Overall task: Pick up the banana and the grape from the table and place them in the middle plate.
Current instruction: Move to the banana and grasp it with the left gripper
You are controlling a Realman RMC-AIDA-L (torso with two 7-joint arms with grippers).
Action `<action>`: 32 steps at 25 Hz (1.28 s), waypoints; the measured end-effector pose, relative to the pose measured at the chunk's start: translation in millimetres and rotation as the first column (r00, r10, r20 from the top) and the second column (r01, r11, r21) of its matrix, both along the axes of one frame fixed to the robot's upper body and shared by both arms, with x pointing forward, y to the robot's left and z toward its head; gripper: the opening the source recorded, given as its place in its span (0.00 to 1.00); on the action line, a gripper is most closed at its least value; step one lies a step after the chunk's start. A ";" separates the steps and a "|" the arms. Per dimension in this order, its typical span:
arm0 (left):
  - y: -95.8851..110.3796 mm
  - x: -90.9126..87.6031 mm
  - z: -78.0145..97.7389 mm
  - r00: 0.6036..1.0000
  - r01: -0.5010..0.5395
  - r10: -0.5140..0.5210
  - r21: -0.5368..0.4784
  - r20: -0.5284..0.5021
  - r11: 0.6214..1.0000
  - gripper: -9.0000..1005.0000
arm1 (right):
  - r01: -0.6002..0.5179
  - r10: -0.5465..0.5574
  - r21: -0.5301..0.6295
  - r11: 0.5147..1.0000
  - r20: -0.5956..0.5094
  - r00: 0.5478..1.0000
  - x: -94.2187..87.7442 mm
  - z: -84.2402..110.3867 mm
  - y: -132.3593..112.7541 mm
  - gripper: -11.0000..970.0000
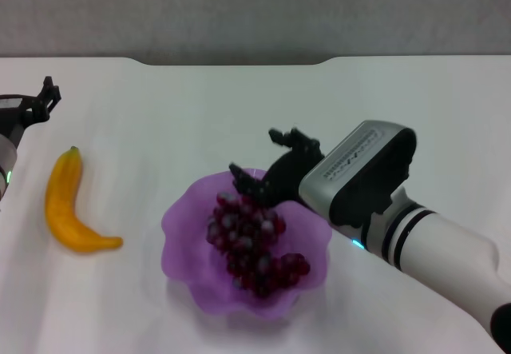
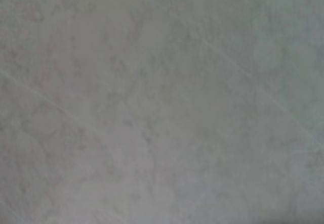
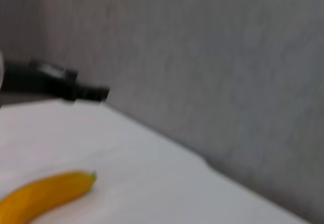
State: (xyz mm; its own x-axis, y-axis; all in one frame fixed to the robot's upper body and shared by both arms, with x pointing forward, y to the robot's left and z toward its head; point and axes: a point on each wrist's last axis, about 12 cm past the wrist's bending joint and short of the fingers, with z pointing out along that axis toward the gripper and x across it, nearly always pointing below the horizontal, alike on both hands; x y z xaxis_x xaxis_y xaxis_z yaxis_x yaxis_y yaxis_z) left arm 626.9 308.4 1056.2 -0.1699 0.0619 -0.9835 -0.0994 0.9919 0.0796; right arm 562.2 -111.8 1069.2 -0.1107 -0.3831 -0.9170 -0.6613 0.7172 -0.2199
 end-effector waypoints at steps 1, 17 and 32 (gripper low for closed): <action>0.2 -0.3 -0.3 1.000 -0.001 0.001 0.000 -0.001 1.000 0.89 | 0.005 -0.005 0.012 1.000 0.016 1.000 0.1 1.8 -0.3 0.86; 2.3 -1.3 -1.1 1.000 -0.013 0.013 -0.008 -0.002 1.000 0.89 | 0.248 -0.350 0.343 0.906 0.277 0.895 -0.9 0.1 -87.5 0.86; 0.8 -2.7 -2.4 1.000 -0.013 0.013 -0.022 -0.002 1.000 0.89 | 0.393 -0.602 0.554 0.734 0.263 0.754 -15.2 -7.8 -188.6 0.85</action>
